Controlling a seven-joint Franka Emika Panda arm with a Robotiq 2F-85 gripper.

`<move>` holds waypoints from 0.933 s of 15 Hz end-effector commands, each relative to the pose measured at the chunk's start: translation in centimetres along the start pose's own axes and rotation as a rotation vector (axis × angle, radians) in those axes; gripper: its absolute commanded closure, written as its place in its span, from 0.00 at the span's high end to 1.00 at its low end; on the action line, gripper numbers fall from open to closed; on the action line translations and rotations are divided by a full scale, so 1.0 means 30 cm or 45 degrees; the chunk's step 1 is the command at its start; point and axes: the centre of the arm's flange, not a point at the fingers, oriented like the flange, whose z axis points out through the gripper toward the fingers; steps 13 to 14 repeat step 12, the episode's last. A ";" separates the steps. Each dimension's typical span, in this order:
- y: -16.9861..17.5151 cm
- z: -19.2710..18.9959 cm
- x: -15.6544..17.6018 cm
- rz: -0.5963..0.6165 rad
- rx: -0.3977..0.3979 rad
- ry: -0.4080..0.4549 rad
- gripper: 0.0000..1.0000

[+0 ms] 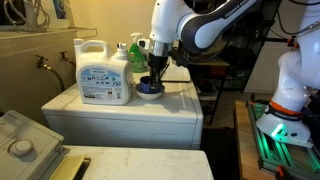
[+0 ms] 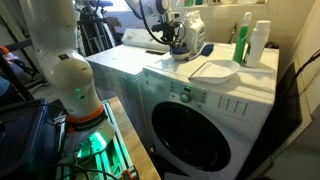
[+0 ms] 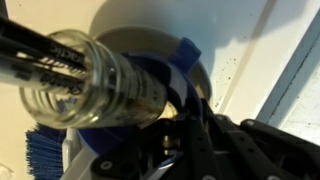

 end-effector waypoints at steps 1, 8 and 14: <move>0.030 0.002 -0.002 -0.014 -0.067 -0.015 0.36; 0.059 -0.196 -0.042 0.044 -0.019 0.054 0.88; 0.066 -0.257 0.004 0.081 0.041 0.144 0.92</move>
